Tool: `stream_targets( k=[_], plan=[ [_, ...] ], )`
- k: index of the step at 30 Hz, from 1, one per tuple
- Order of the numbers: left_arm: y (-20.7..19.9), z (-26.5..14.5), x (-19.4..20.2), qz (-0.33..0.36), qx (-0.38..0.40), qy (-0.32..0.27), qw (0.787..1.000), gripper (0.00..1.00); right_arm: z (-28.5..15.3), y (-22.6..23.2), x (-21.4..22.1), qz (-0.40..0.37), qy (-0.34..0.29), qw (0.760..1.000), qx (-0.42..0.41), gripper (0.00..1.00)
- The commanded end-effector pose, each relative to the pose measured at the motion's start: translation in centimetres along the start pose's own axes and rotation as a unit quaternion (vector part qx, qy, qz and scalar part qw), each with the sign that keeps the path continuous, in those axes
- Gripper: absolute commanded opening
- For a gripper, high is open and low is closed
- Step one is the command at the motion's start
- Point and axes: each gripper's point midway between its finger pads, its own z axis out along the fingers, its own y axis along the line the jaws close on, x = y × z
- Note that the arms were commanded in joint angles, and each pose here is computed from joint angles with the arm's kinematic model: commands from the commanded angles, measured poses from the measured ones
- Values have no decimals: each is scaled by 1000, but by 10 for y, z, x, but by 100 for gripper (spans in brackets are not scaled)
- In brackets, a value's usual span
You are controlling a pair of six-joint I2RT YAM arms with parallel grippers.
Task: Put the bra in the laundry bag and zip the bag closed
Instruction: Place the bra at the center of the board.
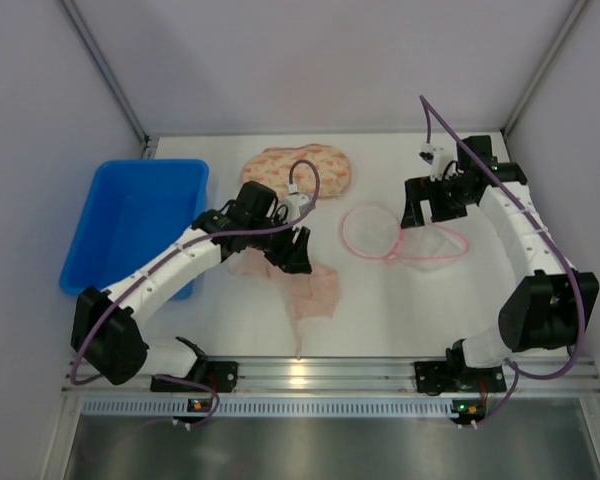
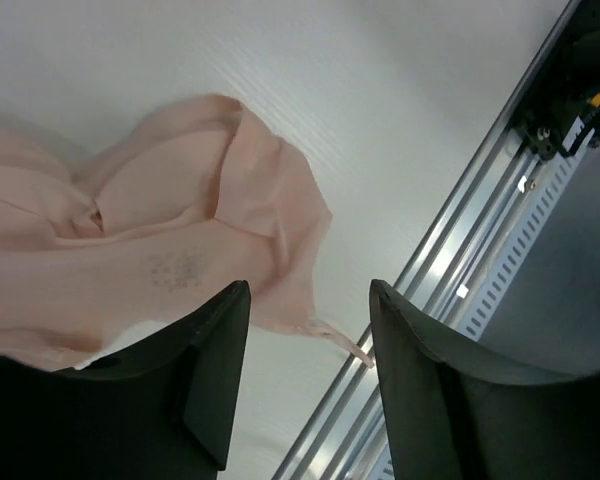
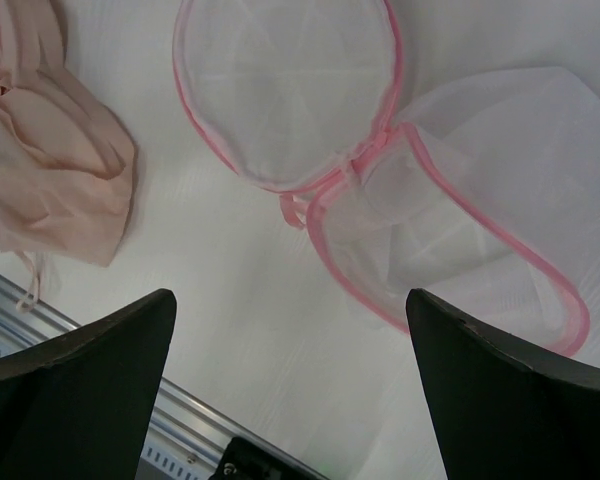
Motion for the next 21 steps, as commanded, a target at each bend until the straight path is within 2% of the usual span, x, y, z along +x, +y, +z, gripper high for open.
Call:
stream_targets(
  k=[1, 3, 7, 8, 9, 12, 13, 14, 16, 18, 21],
  plan=[
    [-14, -27, -77, 48, -9, -110, 993, 58, 2, 7, 4, -4, 5, 1000, -18, 99],
    [6, -36, -83, 36, -43, -123, 991, 59, 5, 10, 8, -2, 9, 1000, -30, 99],
    [71, -45, -55, -47, -106, -97, 989, 54, 13, 26, 18, 3, 20, 996, -83, 97],
    [82, -49, -48, -60, -116, -94, 987, 53, 14, 29, 21, 3, 25, 995, -93, 92],
    [99, -58, -43, -64, -125, -96, 985, 46, 15, 33, 22, 1, 25, 995, -101, 89],
    [97, -60, -16, -30, -95, -56, 993, 35, 19, 45, 22, -9, 21, 992, -125, 77],
    [95, -60, -10, 9, -88, -45, 995, 34, 21, 48, 23, -13, 24, 991, -128, 74],
    [84, -60, 6, 18, -66, -31, 997, 34, 24, 49, 23, -13, 29, 991, -129, 69],
    [87, -60, 23, 65, -78, -8, 995, 38, 28, 54, 24, -15, 36, 990, -135, 66],
    [99, -53, 50, 76, -122, 36, 989, 40, 36, 57, 23, -11, 46, 988, -145, 66],
    [125, -53, 56, 49, -184, 51, 980, 47, 50, 66, 23, -16, 60, 986, -158, 69]
  ],
)
